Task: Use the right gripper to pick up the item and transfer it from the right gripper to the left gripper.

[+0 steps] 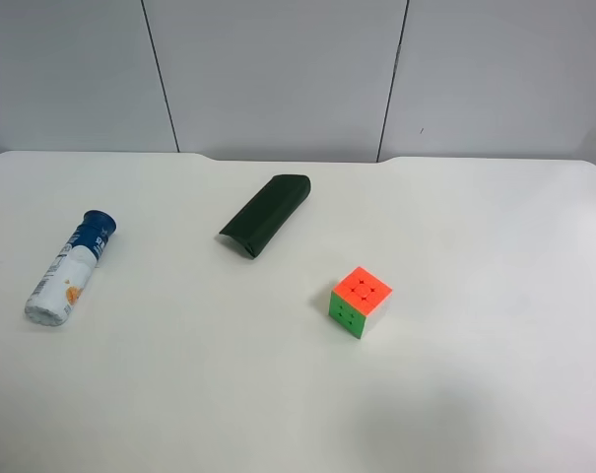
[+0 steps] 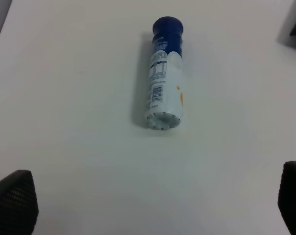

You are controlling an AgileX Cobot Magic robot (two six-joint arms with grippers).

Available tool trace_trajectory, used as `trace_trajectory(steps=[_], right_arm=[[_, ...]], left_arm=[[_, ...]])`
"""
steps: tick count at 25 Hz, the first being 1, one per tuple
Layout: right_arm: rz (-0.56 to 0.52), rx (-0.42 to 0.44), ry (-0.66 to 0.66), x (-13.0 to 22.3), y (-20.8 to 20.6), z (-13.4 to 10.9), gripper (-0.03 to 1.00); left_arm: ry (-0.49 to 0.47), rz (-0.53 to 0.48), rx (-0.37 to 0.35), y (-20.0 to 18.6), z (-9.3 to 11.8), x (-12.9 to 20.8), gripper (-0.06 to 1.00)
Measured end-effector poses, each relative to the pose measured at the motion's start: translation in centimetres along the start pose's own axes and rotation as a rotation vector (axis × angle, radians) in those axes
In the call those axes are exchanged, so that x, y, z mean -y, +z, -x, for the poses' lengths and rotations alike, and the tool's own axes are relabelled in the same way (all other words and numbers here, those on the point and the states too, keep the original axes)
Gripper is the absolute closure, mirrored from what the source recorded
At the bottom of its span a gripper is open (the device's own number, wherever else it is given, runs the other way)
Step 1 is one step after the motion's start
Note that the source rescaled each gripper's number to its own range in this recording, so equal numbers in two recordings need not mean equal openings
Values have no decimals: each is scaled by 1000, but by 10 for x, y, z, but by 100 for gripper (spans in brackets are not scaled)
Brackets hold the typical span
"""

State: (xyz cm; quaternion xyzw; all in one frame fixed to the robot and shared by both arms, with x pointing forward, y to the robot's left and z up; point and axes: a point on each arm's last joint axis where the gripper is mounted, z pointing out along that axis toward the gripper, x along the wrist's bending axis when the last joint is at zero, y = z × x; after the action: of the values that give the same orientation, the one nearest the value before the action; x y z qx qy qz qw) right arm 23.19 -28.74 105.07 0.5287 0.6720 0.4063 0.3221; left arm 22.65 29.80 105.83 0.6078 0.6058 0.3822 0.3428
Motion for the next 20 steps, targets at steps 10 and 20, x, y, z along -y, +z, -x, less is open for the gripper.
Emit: trace_trajectory(steps=[10,20], right_arm=[[0,0,0,0,0,0,-3],[0,0,0,0,0,0,-3]], left_arm=[[-12,30,-10,7,-1,1,-5],[-13,30,-10,7,-1,1,-5]])
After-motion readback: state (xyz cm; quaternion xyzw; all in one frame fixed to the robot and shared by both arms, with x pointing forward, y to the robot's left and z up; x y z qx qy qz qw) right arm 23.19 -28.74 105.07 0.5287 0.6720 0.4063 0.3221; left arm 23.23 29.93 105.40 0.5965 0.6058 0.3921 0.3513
